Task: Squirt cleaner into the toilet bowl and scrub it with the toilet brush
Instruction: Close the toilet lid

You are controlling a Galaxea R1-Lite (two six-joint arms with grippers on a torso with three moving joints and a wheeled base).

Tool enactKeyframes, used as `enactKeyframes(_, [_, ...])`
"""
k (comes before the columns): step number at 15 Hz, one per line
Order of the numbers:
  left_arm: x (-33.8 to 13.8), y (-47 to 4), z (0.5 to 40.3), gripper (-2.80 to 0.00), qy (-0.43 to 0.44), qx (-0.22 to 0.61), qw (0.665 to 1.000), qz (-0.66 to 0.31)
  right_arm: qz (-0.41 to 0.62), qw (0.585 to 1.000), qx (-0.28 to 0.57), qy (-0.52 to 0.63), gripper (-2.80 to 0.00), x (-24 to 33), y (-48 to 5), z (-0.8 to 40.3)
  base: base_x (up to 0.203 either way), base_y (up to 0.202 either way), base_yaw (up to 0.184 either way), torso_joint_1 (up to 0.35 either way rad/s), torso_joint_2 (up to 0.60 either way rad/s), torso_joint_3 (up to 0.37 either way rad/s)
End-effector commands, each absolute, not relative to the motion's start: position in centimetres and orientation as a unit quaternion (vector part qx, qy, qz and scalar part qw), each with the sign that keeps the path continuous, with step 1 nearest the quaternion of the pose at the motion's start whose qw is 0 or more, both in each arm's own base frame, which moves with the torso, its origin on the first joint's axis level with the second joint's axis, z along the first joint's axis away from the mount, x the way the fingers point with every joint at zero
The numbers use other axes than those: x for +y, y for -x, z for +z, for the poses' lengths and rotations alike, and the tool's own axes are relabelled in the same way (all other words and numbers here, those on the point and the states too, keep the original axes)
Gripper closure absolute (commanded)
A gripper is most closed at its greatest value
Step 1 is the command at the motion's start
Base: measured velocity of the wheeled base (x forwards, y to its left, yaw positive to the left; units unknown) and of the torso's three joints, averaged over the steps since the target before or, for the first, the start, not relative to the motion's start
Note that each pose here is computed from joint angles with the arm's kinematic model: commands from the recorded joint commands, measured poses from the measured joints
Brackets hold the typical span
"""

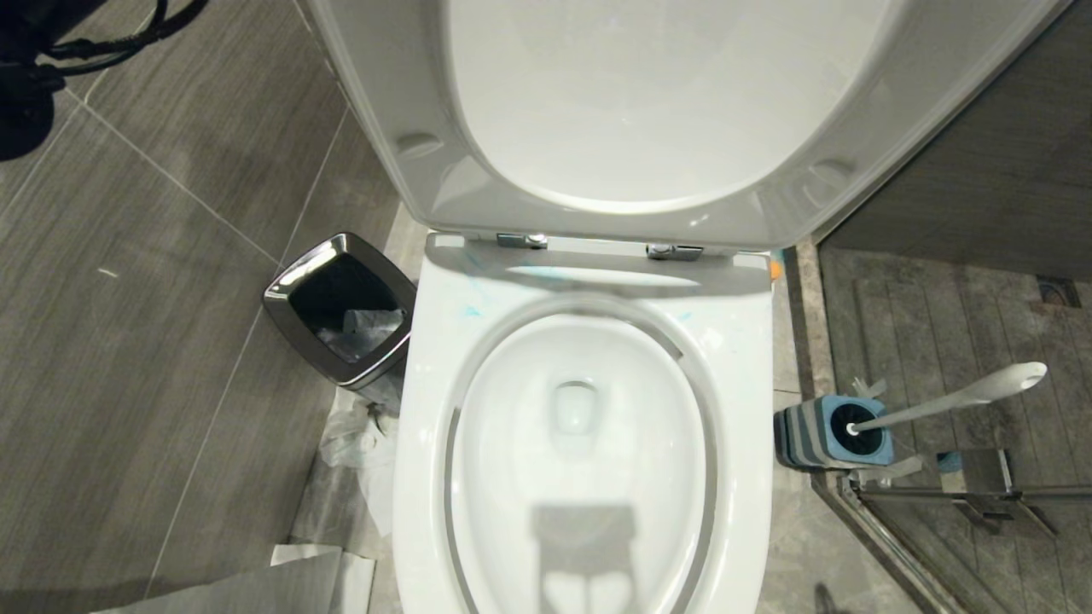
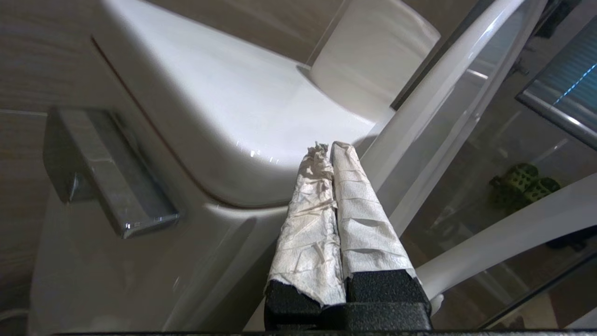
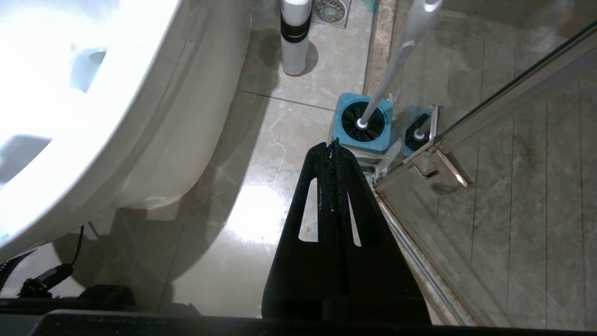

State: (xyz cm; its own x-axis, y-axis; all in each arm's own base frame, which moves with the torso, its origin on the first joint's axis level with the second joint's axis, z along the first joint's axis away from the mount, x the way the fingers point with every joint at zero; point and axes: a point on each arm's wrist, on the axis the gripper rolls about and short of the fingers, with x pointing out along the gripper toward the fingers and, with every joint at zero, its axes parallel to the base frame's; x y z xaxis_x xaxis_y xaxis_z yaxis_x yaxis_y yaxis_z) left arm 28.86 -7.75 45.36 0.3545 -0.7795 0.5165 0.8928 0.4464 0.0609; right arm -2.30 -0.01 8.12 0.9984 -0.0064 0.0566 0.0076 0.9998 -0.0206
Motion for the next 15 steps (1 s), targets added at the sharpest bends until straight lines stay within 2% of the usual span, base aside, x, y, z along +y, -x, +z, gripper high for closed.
enactKeyframes(1, [-8.3, -29.7, 44.6, 0.0, 0.114, -0.235, 0.816, -0.516, -0.003, 1.0, -0.016, 0.011, 0.0, 0.0, 2.1, 7.4, 0.0, 0.0, 0.0, 0.0, 0.0, 0.0])
enactKeyframes(11, [-9.5, -30.1, 44.0, 0.0, 0.09, -0.236, 0.807, -0.534, -0.003, 1.0, -0.016, 0.011, 0.0, 0.0, 2.1, 7.4, 0.0, 0.0, 0.0, 0.0, 0.0, 0.0])
enactKeyframes(15, [-7.8, -29.6, 43.2, 0.0, 0.073, -0.191, 0.798, -0.567, -0.003, 1.0, -0.016, 0.011, 0.0, 0.0, 2.1, 7.4, 0.0, 0.0, 0.0, 0.0, 0.0, 0.0])
